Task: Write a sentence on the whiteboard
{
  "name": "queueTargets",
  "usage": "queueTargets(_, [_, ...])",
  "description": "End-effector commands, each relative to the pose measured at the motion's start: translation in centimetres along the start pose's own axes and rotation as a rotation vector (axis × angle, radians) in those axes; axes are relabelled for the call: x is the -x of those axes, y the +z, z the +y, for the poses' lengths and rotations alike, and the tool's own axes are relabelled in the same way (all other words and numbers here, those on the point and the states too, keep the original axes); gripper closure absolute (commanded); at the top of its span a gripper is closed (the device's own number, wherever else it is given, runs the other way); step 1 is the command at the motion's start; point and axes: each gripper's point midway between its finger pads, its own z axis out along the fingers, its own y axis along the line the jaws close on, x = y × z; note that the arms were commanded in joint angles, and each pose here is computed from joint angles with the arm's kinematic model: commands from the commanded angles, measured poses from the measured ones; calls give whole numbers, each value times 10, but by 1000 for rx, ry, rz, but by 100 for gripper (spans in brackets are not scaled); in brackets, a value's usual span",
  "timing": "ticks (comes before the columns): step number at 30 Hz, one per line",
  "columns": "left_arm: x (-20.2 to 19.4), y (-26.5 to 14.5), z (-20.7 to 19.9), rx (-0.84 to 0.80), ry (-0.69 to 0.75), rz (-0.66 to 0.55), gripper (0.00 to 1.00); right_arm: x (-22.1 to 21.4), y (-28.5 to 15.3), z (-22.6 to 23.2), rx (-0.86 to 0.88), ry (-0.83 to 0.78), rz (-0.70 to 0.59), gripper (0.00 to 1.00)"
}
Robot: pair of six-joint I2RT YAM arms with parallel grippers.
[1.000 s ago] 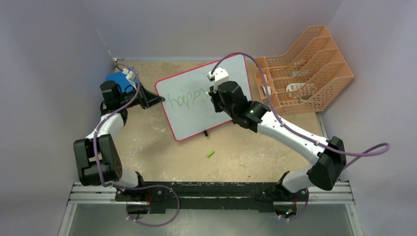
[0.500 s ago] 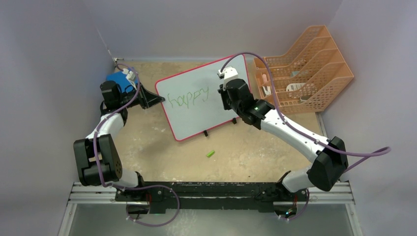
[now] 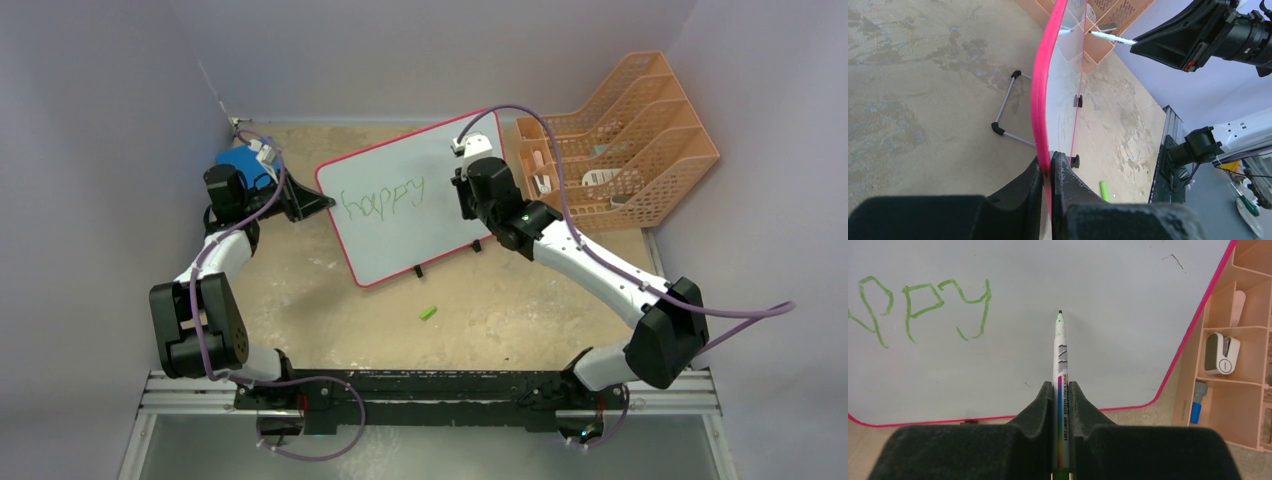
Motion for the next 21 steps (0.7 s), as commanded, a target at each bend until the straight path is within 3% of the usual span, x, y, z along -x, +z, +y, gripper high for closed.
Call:
queueTargets(1, [12, 3, -7, -7, 92, -10, 100, 27, -8, -4, 3, 22, -95, 100])
queueTargets(21, [12, 3, -6, -4, 89, -9, 100, 33, 0, 2, 29, 26, -100, 100])
